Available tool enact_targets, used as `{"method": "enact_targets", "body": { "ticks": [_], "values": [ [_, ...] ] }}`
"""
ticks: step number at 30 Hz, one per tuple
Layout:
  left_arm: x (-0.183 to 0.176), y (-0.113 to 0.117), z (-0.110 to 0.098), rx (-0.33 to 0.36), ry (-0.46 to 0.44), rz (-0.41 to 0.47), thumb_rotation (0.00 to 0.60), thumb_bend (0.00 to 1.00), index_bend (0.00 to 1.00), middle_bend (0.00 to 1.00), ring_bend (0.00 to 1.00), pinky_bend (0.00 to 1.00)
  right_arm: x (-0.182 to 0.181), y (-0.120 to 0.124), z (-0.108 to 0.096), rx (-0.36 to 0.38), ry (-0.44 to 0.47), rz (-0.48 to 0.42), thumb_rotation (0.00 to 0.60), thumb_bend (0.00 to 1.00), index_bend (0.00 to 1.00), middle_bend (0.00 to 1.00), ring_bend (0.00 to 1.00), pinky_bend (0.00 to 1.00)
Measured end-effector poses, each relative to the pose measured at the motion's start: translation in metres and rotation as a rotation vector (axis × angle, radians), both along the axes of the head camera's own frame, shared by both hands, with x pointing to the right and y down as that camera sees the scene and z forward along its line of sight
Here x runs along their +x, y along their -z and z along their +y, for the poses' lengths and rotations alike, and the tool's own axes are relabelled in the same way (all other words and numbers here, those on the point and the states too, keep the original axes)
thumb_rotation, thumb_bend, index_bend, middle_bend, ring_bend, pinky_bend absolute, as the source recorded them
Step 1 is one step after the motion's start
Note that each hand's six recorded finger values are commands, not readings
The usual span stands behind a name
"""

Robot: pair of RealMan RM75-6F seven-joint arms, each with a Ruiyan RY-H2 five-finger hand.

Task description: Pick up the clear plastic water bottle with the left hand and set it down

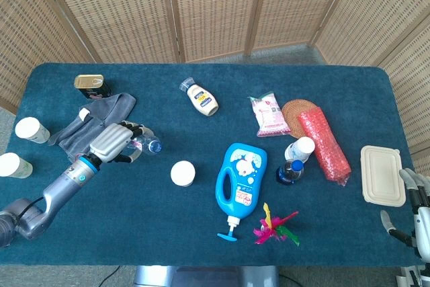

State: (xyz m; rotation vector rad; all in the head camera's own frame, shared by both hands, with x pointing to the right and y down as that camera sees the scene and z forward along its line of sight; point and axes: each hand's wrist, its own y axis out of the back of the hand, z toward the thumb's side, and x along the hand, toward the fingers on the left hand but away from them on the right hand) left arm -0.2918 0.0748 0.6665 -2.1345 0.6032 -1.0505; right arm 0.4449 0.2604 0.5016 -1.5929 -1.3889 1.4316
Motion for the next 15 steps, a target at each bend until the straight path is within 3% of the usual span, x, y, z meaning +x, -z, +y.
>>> {"method": "enact_targets", "body": {
  "ticks": [15],
  "values": [
    [0.026,0.007,-0.006,0.063,-0.180,-0.097,0.600,0.64,0.30,0.37,0.40,0.46,0.003,0.001,0.004,0.015,-0.013,-0.013,0.600,0.38,0.00,0.05,0.00,0.00]
  ]
}}
